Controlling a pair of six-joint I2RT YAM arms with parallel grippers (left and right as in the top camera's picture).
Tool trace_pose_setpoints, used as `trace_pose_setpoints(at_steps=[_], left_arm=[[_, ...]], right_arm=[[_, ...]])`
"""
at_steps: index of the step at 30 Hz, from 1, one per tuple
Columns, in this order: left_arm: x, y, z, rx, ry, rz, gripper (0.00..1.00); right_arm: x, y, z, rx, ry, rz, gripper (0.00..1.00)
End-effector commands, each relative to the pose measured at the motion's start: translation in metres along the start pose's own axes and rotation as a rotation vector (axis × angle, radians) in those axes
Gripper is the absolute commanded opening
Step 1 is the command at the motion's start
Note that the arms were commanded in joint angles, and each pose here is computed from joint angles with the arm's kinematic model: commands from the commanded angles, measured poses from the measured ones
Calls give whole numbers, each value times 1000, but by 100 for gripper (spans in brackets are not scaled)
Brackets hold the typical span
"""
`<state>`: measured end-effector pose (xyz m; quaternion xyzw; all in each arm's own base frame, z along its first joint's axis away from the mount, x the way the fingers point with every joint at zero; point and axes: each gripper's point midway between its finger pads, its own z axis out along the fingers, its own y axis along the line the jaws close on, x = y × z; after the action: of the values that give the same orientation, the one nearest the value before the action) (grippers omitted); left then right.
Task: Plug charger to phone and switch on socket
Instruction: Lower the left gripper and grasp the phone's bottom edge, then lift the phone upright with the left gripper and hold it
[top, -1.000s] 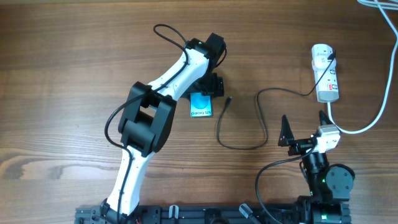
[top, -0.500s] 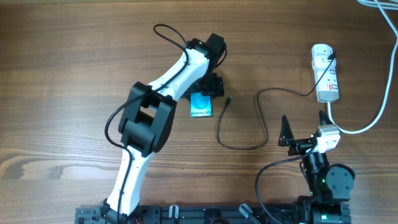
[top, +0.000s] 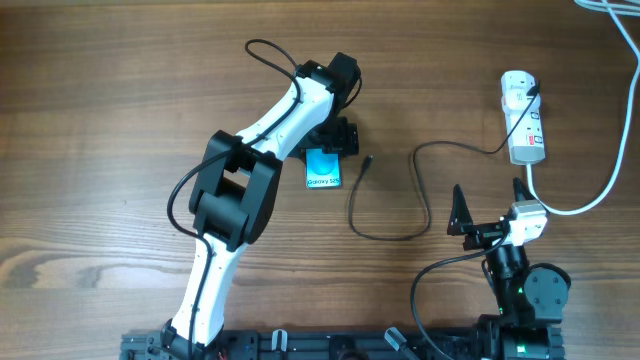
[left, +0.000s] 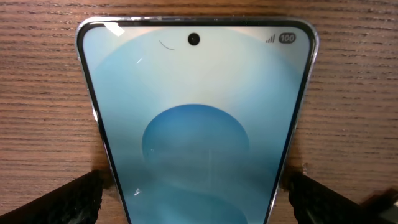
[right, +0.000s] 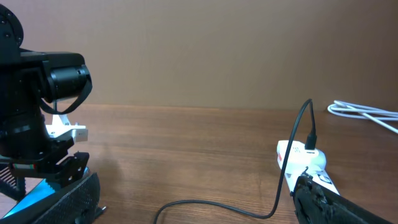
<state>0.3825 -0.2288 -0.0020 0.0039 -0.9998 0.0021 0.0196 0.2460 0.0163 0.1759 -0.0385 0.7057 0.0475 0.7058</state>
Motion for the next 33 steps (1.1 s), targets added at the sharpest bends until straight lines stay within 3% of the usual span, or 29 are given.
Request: trace_pose_setpoints(at_steps=[1,8,11,12,20,26,27,33], left_arm=[[7,9,28,-33,62,11,100],[7,9,28,-34,62,10,99],[7,9,28,-34,62,10,78],[7,9,28,-34,62,10,75],[7,11,24,-34,64,5,71],[4,15,-17,-4,41,-14,71],[5,13,-26,18,43,-17,71],[35,-25,-145,504,128,-54,67]], right_arm=[[-2,0,0,1,-10,-14,100],[-2,0,0,1,-10,-14,100],[-2,0,0,1,-10,-14,100],[-2,0,0,1,-10,-14,100],[-2,0,0,1,-10,-14,100],[1,0,1,1,3,-12,100],[2,0,1,1,5,-11,100],[2,0,1,1,6,-11,100]])
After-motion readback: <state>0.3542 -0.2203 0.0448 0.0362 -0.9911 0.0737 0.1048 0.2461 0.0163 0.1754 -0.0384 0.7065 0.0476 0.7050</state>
